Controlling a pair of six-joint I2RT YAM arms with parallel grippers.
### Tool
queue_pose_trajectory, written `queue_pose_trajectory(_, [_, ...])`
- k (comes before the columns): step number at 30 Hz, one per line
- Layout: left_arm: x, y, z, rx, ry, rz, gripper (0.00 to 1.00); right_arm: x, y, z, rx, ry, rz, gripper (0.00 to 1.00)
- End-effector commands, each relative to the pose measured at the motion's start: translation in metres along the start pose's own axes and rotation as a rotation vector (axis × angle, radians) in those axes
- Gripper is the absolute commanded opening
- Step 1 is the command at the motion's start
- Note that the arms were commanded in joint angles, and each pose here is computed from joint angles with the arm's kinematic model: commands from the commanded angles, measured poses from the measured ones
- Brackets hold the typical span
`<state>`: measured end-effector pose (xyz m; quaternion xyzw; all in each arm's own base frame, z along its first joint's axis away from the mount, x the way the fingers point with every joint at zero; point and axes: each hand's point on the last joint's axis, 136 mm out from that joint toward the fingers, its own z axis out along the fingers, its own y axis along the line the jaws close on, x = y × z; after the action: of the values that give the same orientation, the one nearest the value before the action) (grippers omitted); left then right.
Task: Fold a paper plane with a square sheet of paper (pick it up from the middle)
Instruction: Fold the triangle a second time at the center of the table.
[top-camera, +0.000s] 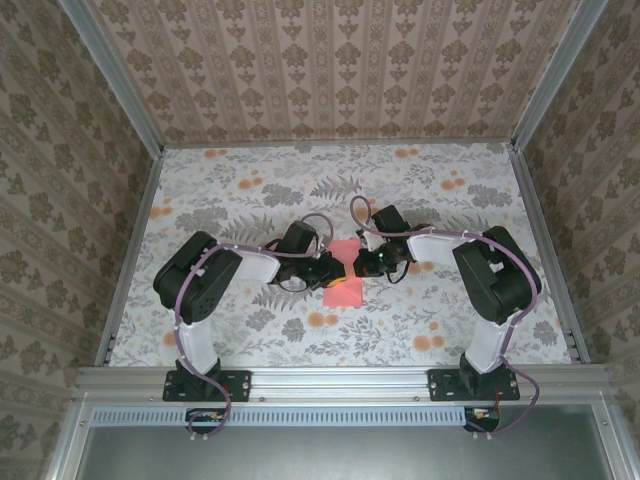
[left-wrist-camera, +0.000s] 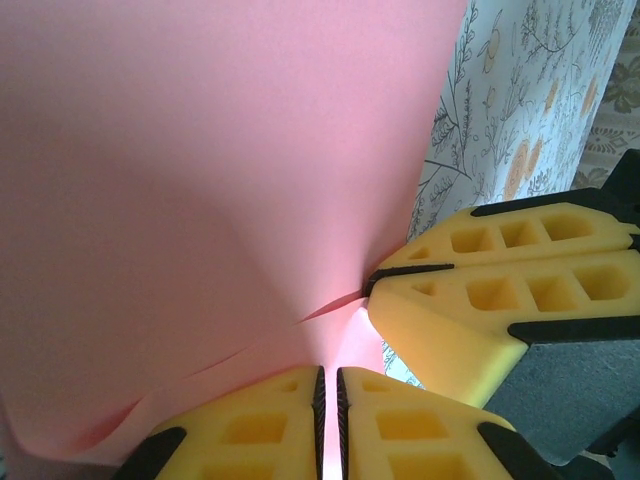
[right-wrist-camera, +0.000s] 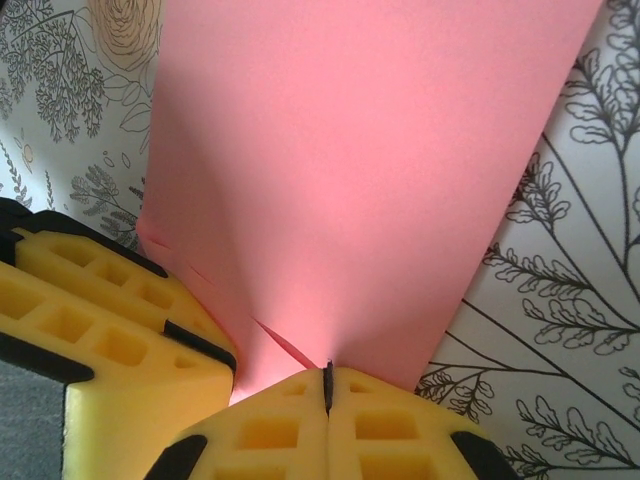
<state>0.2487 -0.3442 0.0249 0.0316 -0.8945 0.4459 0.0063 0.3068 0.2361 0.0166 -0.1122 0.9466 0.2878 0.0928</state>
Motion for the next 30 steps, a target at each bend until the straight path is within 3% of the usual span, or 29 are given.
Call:
queue_pose_trajectory(1, [0.013,0.043,-0.002,-0.144,0.004,-0.074,0.15,0.003,0.000,0.004,0.000,0.033,-0.004,0.06])
queue_pose_trajectory(11, [0.024,0.080,-0.010,-0.363,-0.002,-0.121,0.10,-0.007,0.013,-0.015,-0.007,0.006,0.059,0.23])
queue_pose_trajectory(19, [0.027,0.098,-0.015,-0.436,-0.022,-0.153,0.08,-0.014,0.022,-0.047,0.007,-0.076,0.106,0.39])
queue_pose_trajectory(24, [0.028,0.099,-0.012,-0.446,-0.016,-0.144,0.08,0.000,0.029,-0.058,-0.027,-0.083,0.135,0.36])
queue_pose_trajectory(30, [0.028,0.100,-0.011,-0.458,-0.018,-0.138,0.06,0.034,0.046,-0.055,-0.091,-0.028,0.175,0.15])
